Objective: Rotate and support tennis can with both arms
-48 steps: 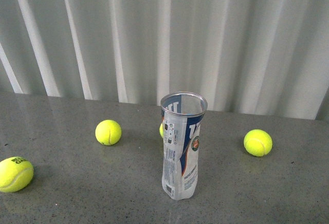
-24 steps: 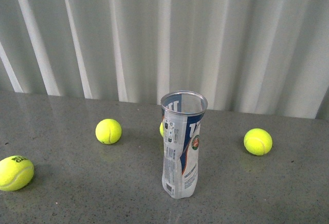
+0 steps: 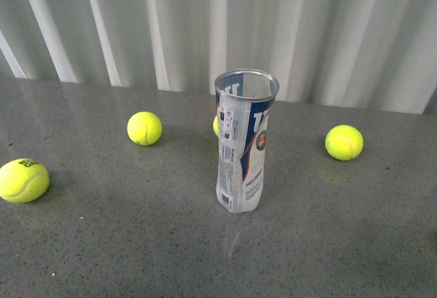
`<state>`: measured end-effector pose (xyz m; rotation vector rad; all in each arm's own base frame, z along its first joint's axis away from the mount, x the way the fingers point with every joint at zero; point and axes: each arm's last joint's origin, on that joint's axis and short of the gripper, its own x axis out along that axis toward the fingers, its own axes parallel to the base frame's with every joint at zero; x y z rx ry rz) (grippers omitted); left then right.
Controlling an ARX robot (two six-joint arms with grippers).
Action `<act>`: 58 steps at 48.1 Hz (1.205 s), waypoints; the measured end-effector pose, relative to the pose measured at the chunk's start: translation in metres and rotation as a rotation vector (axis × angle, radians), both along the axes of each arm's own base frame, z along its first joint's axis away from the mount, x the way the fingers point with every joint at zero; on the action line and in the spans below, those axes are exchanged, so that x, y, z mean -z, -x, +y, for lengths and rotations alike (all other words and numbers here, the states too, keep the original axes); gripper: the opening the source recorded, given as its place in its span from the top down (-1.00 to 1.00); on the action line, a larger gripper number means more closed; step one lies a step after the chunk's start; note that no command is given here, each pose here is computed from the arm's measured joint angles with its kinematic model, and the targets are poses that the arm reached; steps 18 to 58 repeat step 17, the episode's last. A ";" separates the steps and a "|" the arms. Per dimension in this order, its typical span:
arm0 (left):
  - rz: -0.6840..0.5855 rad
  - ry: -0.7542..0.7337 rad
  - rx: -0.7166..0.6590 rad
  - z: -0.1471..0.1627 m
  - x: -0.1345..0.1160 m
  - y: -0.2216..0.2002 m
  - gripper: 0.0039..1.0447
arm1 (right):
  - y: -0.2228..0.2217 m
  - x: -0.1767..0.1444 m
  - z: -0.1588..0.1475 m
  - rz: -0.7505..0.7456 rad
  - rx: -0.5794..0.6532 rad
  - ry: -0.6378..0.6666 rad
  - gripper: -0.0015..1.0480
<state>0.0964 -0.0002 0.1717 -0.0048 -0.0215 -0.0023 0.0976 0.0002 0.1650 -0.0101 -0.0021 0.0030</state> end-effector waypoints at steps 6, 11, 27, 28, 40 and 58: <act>0.000 0.000 0.000 0.000 0.000 0.000 -0.87 | 0.000 0.000 0.000 0.000 0.000 0.000 -0.86; 0.000 0.000 0.000 0.000 0.000 0.000 -0.87 | 0.000 0.000 0.000 0.000 0.000 0.000 -0.86; 0.000 0.000 0.000 0.000 0.000 0.000 -0.87 | 0.000 0.000 0.000 0.000 0.000 0.000 -0.86; 0.000 0.000 0.000 0.000 0.000 0.000 -0.87 | 0.000 0.000 0.000 0.000 0.000 0.000 -0.86; 0.000 0.000 0.000 0.000 0.000 0.000 -0.87 | 0.000 0.000 0.000 0.000 0.000 0.000 -0.86; 0.000 0.000 0.000 0.000 0.000 0.000 -0.87 | 0.000 0.000 0.000 0.000 0.000 0.000 -0.86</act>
